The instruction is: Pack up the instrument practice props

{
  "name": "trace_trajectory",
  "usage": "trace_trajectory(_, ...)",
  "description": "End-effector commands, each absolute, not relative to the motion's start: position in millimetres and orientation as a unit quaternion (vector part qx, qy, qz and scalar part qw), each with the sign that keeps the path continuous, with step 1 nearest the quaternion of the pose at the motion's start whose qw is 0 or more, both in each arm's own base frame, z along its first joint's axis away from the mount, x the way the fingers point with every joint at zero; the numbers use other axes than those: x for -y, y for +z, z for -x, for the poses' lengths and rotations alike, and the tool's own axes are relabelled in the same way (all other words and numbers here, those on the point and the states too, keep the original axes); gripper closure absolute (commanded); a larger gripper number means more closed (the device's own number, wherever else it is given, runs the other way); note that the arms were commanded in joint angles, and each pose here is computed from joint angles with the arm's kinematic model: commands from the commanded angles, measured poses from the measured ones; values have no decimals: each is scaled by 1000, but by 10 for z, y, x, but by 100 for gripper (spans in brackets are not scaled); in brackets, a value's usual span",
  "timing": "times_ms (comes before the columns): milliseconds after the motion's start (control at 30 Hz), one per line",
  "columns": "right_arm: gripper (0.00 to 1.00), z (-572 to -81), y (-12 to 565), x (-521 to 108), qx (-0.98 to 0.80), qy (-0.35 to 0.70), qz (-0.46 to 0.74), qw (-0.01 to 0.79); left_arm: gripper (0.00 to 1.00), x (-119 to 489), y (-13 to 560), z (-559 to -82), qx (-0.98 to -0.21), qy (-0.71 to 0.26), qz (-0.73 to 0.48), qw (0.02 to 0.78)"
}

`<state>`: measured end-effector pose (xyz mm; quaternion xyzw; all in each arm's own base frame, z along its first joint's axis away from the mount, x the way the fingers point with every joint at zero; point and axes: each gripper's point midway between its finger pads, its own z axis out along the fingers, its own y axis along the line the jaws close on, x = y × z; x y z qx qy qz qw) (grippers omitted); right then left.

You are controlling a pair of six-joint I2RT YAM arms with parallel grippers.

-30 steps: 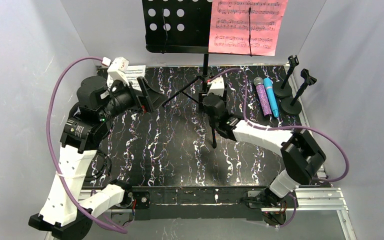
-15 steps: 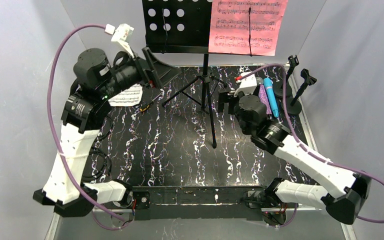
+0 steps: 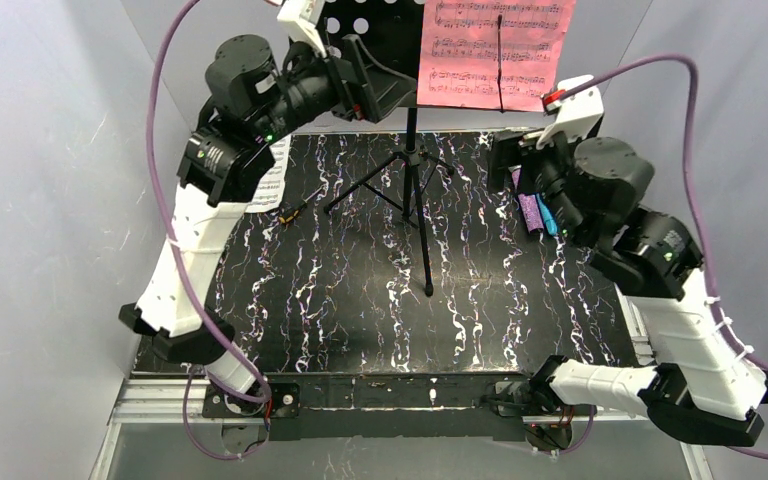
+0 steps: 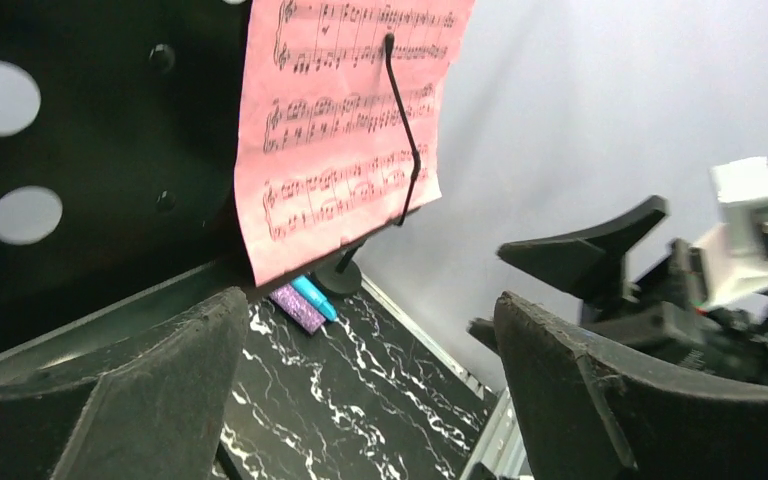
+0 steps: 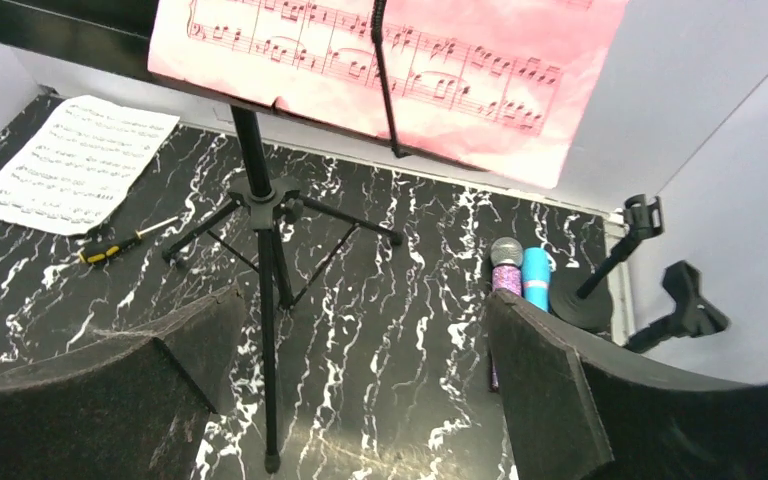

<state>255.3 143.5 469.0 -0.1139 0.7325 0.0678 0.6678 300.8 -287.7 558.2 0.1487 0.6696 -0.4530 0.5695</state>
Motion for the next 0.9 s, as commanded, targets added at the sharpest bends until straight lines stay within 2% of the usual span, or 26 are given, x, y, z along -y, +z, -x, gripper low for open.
trace_trajectory(0,1,-2492,4912,-1335,-739,39,145,656,11,2963,5706,-3176,-657,-444,-141,593)
trace_trajectory(133,1,-2559,5144,-1376,-731,36,141,667,16,3079,5674,-3279,-659,-452,-130,587)
trace_trajectory(400,1,-2817,5547,-1567,-695,37,113,709,20,3179,5552,-3439,-673,-446,-99,582)
trace_trajectory(567,2,-3071,5591,-1596,-688,29,95,719,22,3216,5489,-3502,-680,-444,-82,577)
trace_trajectory(700,7,-3439,5528,-1412,-696,75,75,710,23,3228,5424,-3539,-688,-443,-71,571)
trace_trajectory(867,8,-3549,5527,-1467,-690,120,80,709,23,3235,5369,-3559,-693,-441,-67,566)
